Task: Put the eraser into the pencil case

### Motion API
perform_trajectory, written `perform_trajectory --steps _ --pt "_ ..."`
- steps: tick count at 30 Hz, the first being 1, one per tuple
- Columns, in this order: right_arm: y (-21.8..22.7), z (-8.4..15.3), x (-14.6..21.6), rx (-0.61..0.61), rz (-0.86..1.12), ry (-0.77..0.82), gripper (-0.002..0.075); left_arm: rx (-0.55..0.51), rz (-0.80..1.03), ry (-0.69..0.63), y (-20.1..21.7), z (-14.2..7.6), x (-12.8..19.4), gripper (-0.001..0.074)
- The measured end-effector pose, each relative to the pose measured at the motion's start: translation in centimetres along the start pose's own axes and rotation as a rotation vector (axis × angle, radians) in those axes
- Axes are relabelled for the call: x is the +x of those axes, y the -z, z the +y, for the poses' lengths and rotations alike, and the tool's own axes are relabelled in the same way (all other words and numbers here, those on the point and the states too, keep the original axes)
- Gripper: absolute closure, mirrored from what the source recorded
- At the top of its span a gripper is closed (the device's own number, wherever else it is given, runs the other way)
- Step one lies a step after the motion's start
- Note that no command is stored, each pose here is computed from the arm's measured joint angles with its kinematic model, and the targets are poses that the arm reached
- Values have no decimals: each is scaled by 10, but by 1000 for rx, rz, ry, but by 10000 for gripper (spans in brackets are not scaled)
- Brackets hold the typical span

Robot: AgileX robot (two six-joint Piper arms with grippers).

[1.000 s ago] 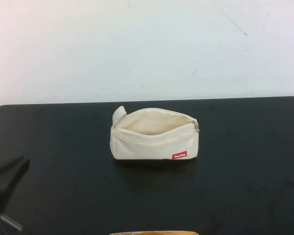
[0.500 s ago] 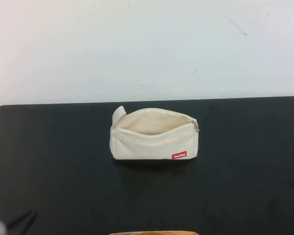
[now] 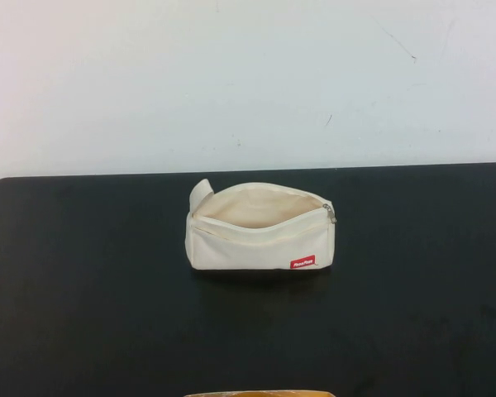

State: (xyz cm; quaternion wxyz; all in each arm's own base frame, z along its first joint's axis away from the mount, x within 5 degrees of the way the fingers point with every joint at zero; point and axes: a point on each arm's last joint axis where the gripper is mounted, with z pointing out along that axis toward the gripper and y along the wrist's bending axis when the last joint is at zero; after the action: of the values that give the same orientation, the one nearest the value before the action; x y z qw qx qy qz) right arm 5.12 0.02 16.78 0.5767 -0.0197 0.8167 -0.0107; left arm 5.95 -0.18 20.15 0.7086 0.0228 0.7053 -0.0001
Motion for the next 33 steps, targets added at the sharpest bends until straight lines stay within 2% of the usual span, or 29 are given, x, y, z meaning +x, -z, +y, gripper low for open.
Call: perform_trajectory --steps 2,4,11,19,33 --pt "0 0 0 0 0 0 727 -35 -54 84 2 2 -3 736" --pt "0 0 0 0 0 0 727 -50 -28 119 3 3 0 736" --pt "0 0 0 0 0 0 727 -79 285 183 7 3 28 736" --pt "0 0 0 0 0 0 727 -74 303 178 7 2 28 736" --pt "0 0 0 0 0 0 727 19 305 111 7 -3 28 736"
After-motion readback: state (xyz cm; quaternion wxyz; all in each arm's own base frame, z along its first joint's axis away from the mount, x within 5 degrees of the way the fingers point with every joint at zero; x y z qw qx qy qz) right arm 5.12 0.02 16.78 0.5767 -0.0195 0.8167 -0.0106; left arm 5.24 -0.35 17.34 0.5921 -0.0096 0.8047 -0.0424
